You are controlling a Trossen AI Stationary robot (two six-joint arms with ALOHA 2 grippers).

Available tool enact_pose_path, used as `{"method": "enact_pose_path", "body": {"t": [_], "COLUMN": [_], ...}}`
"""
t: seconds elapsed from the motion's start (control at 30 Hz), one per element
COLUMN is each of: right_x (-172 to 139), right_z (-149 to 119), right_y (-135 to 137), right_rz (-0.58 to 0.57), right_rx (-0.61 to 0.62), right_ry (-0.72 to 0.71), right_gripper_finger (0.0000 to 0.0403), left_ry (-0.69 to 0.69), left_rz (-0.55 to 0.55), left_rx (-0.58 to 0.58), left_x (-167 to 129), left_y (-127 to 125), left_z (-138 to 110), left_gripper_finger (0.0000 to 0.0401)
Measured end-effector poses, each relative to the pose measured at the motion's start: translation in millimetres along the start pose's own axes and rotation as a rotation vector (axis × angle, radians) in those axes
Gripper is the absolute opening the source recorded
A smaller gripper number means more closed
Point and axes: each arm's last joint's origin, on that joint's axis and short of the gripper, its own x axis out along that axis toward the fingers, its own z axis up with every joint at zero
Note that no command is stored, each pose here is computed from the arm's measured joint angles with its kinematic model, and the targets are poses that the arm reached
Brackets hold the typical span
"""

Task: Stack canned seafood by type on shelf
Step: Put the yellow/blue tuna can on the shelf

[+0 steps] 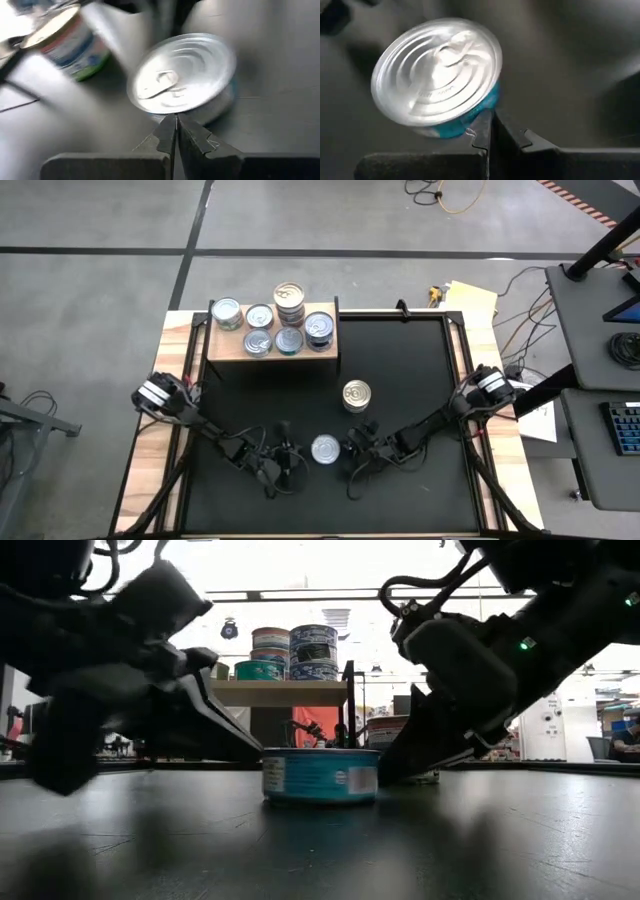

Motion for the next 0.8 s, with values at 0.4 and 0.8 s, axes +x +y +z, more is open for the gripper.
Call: {"method": "enact_pose_path", "body": {"t": [0.4,0.8], "right_x": [-8,-1], "right_z": [10,20], "right_y": [32,19], "right_rz": [0.112,-0.207], "right_rx": [-0.134,-0.142], "right_ry": [0.050,-0.002], "right_gripper_finger": [0.0012,0.0012], "left_ry": [-0.001,0.172], "left_rz": [0.336,-0.045], "left_rx": [-0.026,-0.025], "left_x": [-4,-19], "left_y": [14,6], "left_z": [-1,-8], "left_gripper_finger": [0.0001,0.0001]}}
